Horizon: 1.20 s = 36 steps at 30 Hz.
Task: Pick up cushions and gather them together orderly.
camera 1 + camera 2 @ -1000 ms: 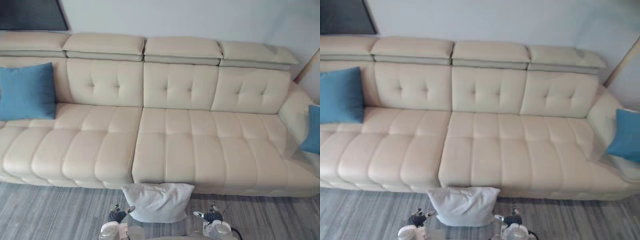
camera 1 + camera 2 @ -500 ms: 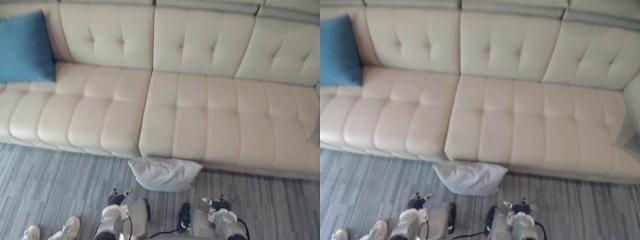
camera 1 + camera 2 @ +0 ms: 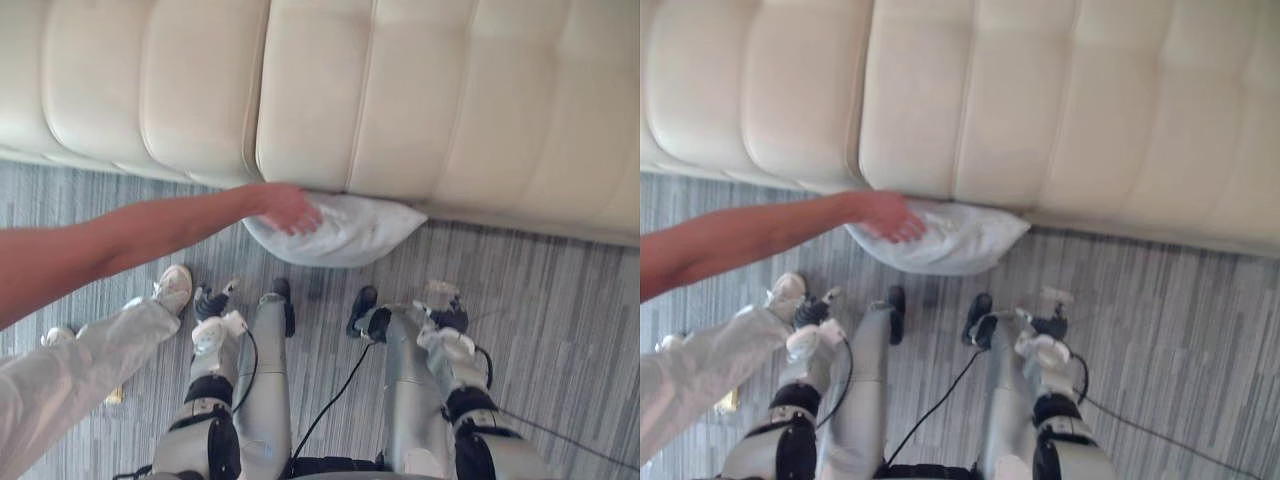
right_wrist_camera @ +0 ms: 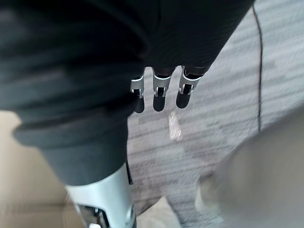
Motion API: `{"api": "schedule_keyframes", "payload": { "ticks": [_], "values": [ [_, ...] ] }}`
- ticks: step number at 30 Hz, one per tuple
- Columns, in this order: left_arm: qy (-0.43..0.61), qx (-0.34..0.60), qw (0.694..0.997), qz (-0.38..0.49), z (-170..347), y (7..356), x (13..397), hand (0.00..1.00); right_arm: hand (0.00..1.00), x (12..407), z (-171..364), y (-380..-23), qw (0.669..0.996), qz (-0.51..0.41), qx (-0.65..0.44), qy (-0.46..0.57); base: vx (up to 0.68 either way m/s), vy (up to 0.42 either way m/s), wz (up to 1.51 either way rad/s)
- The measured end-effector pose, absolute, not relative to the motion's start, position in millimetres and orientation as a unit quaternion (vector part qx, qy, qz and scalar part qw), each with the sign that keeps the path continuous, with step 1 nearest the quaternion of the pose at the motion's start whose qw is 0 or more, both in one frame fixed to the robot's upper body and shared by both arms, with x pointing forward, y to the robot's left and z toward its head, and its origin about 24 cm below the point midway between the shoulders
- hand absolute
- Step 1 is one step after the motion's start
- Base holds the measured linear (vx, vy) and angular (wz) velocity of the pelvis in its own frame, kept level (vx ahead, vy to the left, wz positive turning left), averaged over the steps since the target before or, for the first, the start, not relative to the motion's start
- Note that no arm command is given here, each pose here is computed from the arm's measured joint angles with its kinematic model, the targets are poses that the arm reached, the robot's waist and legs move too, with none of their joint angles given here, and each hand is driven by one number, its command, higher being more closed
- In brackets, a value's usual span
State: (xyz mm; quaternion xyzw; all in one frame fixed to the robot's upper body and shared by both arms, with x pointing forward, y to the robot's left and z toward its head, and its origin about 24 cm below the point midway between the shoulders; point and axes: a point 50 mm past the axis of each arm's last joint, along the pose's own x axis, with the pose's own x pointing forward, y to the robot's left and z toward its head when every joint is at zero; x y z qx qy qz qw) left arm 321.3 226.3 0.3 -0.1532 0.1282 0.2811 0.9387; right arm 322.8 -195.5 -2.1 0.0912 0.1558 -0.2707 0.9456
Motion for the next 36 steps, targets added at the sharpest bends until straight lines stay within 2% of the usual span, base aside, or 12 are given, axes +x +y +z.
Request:
{"api": "schedule_keyframes", "payload": {
  "ticks": [7, 18, 24, 29, 36],
  "values": [
    [0.059, -0.124, 0.968, 0.212, 53, 194, 360, 0.0, 0.0, 364, 62, -170, 0.963, -0.238, 0.104, 0.064, -0.04, -0.05, 0.04],
    [0.044, -0.106, 0.977, 0.179, 63, 167, 367, 0.0, 0.0, 364, 68, -160, 0.973, -0.214, 0.067, 0.045, -0.05, -0.042, 0.04],
    [0.077, -0.092, 0.976, 0.182, 37, 168, 351, 0.0, 0.0, 343, 31, -163, 0.972, -0.211, 0.044, 0.095, -0.07, -0.009, -0.04],
    [0.125, -0.094, 0.971, 0.183, 3, 169, 326, 0.0, 0.0, 311, -12, -172, 0.963, -0.214, 0.031, 0.158, -0.03, -0.002, 0.01],
    [0.237, -0.069, 0.952, 0.183, -66, 180, 261, 0.0, 0.0, 244, -74, -177, 0.946, -0.194, -0.001, 0.261, 0.09, 0.002, -0.02]
  ]
}}
